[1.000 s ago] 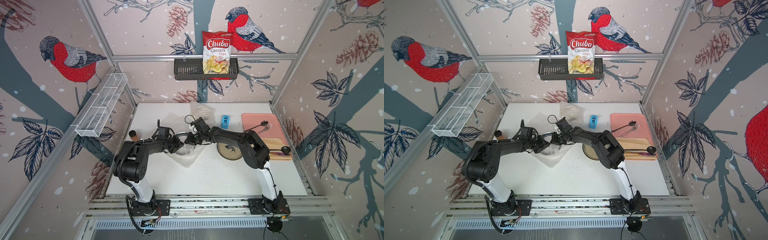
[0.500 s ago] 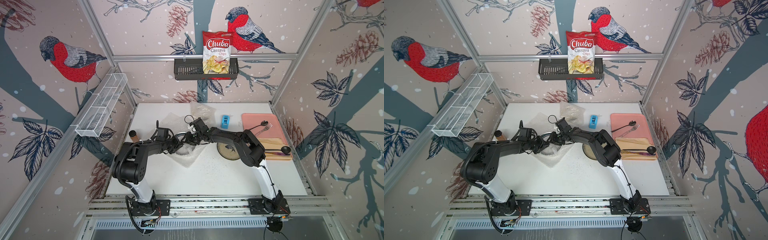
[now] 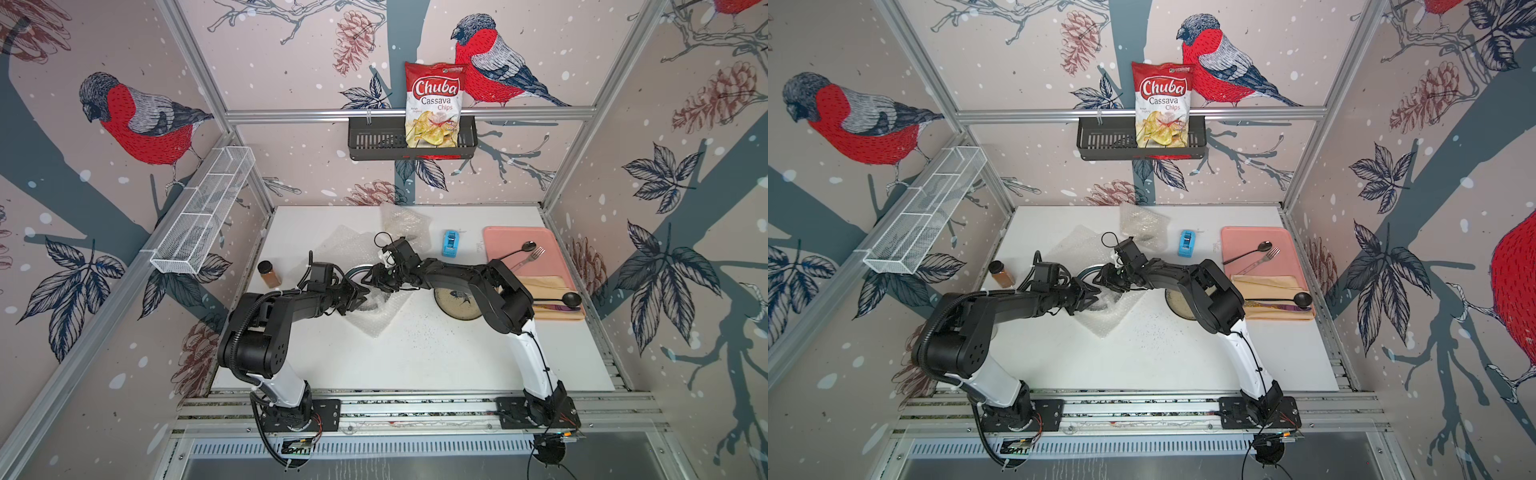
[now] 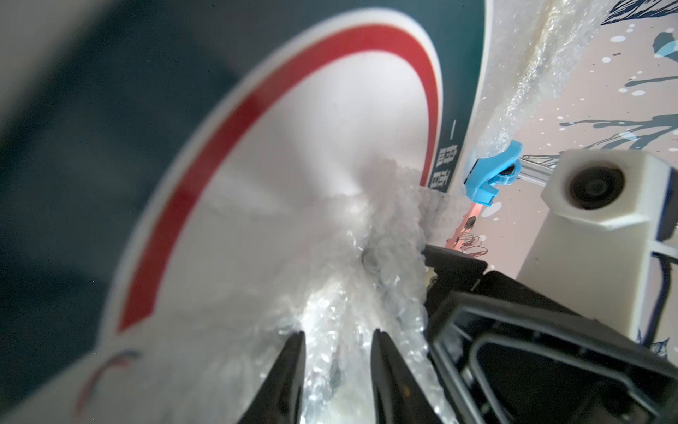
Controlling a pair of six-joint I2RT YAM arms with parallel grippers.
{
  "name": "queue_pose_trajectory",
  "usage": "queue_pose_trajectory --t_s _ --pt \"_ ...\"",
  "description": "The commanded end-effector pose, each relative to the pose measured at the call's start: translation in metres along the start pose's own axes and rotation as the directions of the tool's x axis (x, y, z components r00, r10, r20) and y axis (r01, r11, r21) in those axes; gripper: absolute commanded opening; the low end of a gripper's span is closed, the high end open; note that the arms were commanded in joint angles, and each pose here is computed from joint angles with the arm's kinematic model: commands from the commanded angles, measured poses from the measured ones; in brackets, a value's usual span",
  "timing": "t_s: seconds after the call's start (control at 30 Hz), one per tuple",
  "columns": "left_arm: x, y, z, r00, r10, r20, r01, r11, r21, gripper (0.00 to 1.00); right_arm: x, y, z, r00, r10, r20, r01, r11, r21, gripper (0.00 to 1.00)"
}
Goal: Wrap dinner plates in bubble wrap
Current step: Wrap the plate in the bubble wrap.
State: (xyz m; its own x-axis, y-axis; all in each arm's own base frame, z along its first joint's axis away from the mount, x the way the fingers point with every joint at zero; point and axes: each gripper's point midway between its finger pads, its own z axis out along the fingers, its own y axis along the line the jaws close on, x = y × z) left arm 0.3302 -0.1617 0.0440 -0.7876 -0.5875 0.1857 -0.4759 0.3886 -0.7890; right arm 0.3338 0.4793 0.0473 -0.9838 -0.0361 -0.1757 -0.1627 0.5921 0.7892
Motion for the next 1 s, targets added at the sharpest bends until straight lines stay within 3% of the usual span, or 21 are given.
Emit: queue_pose_trajectory --t_s 0.0,0.4,0.57,0.97 --pt "0.004 -0.024 -0.003 1.0 -0.001 -0.023 0.004 0.995 0.096 0.39 0.0 -0.008 0.0 0.999 0.039 0.002 -0.039 0.999 0.029 0.5" --pt "-0.006 -0.017 -0.002 0.999 -0.027 0.043 0.024 0.996 0.086 0.56 -0.001 -0.001 -0.001 1.0 0.022 -0.003 -0.022 1.0 0.011 0.46" --pt "-0.008 -0.02 0.002 0.998 -0.027 0.049 0.023 0.995 0.097 0.57 0.0 0.001 -0.001 1.0 0.022 -0.004 -0.022 1.0 0.004 0.45" --pt "-0.007 0.008 0.006 0.998 -0.028 0.062 0.032 0.998 -0.061 0.28 -0.003 0.021 -0.008 1.0 0.008 -0.001 -0.008 1.0 -0.03 0.45"
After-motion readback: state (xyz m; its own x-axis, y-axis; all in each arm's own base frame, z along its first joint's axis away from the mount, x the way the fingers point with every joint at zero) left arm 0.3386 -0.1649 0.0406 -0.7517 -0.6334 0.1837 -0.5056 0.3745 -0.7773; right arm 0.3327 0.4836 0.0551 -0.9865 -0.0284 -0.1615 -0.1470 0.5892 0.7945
